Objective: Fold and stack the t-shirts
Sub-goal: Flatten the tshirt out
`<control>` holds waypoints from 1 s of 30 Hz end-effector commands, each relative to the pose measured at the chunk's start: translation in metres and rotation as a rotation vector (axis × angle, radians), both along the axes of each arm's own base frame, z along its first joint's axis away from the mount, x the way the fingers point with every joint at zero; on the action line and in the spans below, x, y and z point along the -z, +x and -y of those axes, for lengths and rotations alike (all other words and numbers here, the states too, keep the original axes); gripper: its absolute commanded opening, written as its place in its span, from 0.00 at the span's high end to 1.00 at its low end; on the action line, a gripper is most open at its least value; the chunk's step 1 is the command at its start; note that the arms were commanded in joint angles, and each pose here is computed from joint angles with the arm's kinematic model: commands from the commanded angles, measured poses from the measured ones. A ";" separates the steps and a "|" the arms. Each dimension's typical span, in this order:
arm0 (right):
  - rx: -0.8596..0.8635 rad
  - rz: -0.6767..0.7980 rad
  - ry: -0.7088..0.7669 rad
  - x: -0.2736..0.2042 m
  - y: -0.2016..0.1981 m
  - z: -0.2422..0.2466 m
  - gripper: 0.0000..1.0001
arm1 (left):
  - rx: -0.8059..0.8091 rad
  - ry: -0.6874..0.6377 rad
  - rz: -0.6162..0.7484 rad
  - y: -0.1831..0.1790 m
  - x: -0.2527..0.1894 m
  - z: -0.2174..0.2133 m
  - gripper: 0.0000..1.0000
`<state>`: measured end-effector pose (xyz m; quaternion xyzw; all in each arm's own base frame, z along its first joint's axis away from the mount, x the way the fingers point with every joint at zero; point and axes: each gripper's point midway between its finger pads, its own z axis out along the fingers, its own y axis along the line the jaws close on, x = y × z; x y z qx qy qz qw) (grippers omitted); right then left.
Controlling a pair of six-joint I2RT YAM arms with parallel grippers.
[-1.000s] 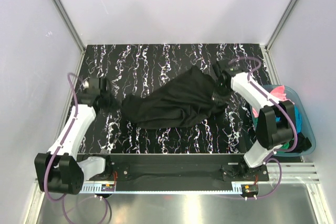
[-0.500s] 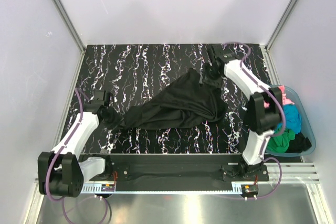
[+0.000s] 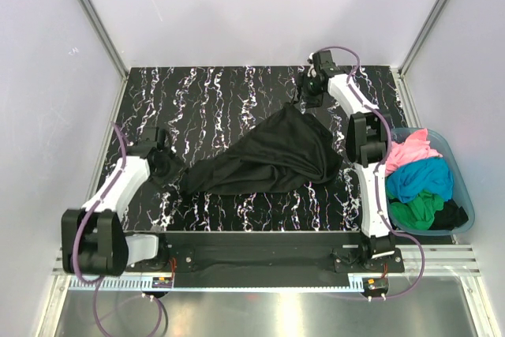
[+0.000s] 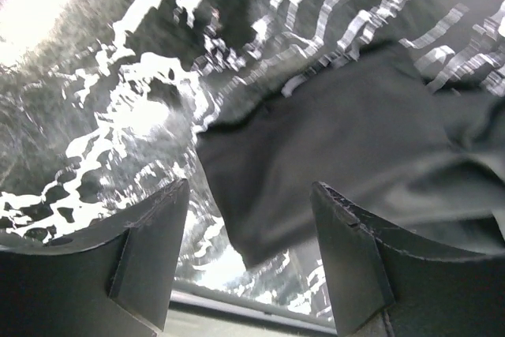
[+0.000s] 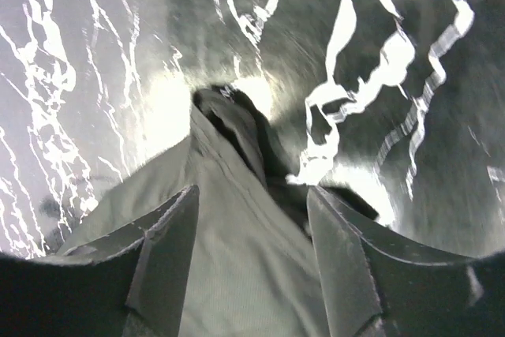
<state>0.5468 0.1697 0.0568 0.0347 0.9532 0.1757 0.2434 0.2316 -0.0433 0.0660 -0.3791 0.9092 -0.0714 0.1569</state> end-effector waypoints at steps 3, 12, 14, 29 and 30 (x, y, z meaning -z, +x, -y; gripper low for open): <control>-0.152 0.079 0.077 -0.014 0.015 -0.027 0.39 | -0.019 -0.002 -0.003 0.015 0.021 -0.004 0.33; -0.136 0.044 0.134 0.002 0.016 -0.030 0.58 | 0.050 -0.160 -0.018 0.026 0.039 0.026 0.51; -0.117 0.037 0.145 0.004 0.018 -0.029 0.69 | 0.067 -0.199 0.010 0.034 0.035 0.034 0.77; 0.265 0.500 0.016 -0.233 0.050 0.079 1.00 | -0.025 0.256 0.427 0.143 -0.190 -0.043 1.00; 0.272 0.518 0.019 -0.245 0.045 0.084 1.00 | -0.024 0.246 0.476 0.147 -0.208 -0.042 1.00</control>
